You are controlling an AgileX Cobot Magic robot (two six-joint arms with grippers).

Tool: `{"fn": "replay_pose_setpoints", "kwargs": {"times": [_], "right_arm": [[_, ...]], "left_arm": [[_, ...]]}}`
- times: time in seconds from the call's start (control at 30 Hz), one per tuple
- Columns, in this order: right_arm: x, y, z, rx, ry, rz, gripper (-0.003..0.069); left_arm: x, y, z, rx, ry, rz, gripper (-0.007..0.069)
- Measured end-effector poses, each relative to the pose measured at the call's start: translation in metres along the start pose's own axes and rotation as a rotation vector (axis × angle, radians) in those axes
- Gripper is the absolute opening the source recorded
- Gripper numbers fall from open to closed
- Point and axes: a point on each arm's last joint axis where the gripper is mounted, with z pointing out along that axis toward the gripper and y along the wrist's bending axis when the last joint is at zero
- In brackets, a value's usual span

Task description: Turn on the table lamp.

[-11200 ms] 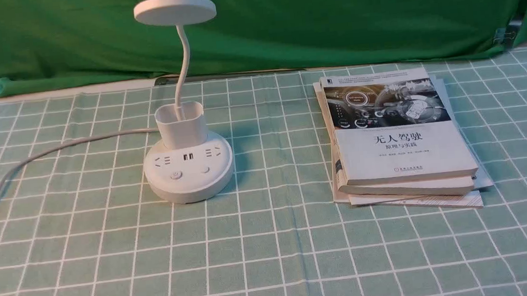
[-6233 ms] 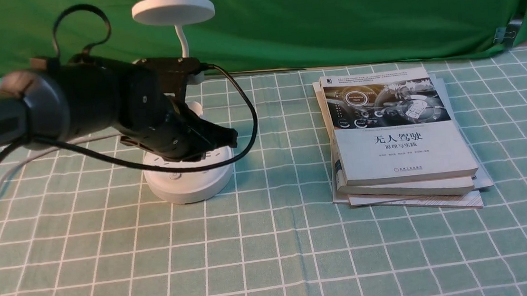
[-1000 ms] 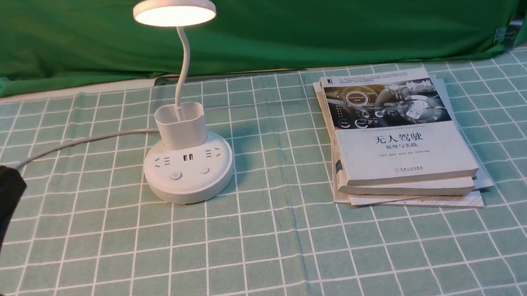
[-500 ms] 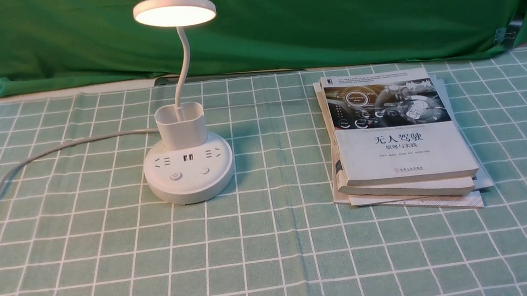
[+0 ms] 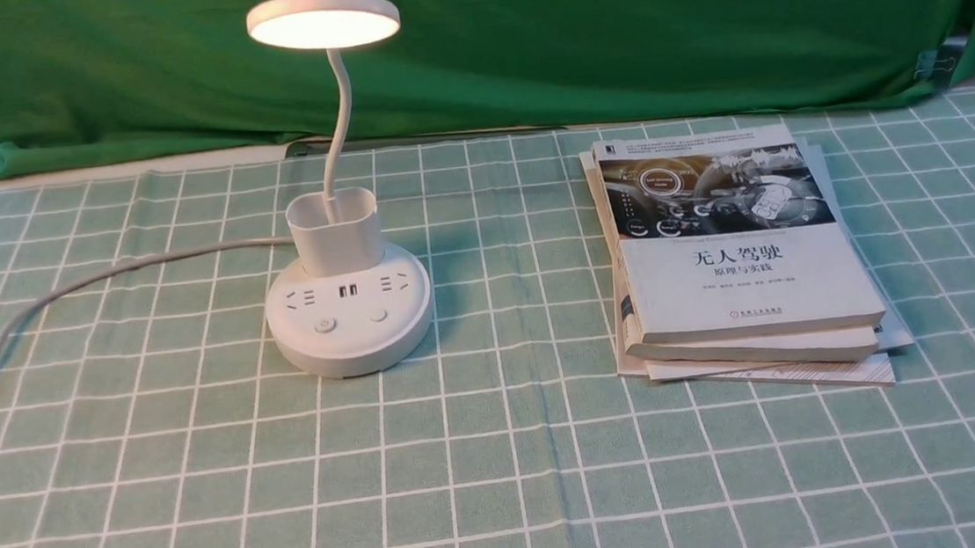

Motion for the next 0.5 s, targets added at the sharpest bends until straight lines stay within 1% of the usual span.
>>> {"fn": "replay_pose_setpoints", "kwargs": {"times": [0.13,0.17,0.2,0.27,0.5], "right_arm": [[0.000,0.000,0.000,0.000,-0.003,0.000,0.0241],[0.000,0.000,0.000,0.000,-0.003,0.000,0.0241],[0.000,0.000,0.000,0.000,-0.003,0.000,0.0241],[0.000,0.000,0.000,0.000,-0.003,0.000,0.0241],[0.000,0.000,0.000,0.000,-0.003,0.000,0.0241]], "left_arm": [[0.010,0.002,-0.001,-0.043,0.107,-0.041,0.0000],[0.010,0.002,-0.001,-0.043,0.107,-0.041,0.0000],[0.016,0.002,-0.002,-0.057,0.173,-0.064,0.0000],[0.018,0.002,-0.002,-0.062,0.202,-0.078,0.0000],[0.020,0.002,-0.002,-0.068,0.216,-0.085,0.0000]]}}
